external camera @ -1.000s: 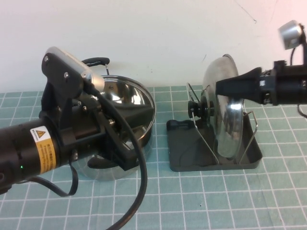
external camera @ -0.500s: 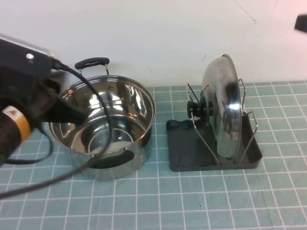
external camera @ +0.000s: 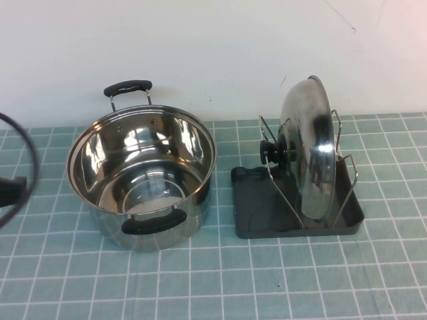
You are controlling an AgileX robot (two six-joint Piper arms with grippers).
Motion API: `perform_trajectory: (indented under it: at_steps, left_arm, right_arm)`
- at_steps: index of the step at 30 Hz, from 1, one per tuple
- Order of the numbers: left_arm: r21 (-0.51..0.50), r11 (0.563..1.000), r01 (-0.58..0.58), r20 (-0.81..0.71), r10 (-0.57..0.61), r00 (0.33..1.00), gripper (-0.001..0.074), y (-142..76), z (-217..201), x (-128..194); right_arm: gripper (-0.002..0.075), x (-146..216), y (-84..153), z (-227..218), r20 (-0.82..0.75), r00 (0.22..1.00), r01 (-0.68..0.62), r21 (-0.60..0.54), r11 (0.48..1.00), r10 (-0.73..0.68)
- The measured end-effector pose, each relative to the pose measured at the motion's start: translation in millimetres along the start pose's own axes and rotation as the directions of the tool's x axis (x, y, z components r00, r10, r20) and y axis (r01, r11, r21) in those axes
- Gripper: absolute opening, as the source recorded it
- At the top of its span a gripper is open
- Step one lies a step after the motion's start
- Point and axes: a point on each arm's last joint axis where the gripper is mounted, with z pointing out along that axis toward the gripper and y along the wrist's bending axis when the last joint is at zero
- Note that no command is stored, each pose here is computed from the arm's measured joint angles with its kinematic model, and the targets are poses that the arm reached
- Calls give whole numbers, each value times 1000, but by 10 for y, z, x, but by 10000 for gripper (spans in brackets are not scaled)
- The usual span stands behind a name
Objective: Put pot lid on rack
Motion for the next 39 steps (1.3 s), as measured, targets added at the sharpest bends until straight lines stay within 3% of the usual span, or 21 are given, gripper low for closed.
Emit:
perform_trajectory:
  at_steps: [5, 8, 13, 18, 26, 29, 33, 39]
  left_arm:
    - [234, 967, 100, 95, -125, 988, -1, 102, -459, -38]
    - [319, 945, 71, 158, -127, 979, -1, 215, -733, -11]
    - [393, 919, 11, 307, -143, 941, -1, 422, -1101, 130]
    - [431, 902, -9, 411, -187, 892, -1, 546, -1214, 501]
    - [454, 891, 10, 340, -184, 922, -1, 441, -869, 1173]
    - [432, 900, -51, 358, -119, 926, -1, 372, -714, 1341]
    - [400, 907, -130, 388, -40, 921, -1, 321, -593, 1477]
    - [449, 890, -72, 379, -117, 918, -1, 295, -596, 1476]
  right_arm:
    - [7, 93, 97, -267, -88, 996, 1, 163, 987, 14]
    - [7, 199, 173, -456, -122, 992, -6, 266, 964, 39]
    - [6, 480, 411, -576, -106, 994, 21, 405, 914, 23]
    - [6, 888, 757, -421, -21, 1000, 9, 492, 871, 2]
    - [1, 1559, 1230, 226, 140, 988, -130, 485, 865, 70]
    - [0, 1723, 1376, 393, 188, 976, -181, 447, 876, 105]
    - [0, 1757, 1443, 380, 249, 964, -203, 458, 865, 94]
    - [0, 1741, 1466, 365, 287, 952, -228, 444, 867, 103]
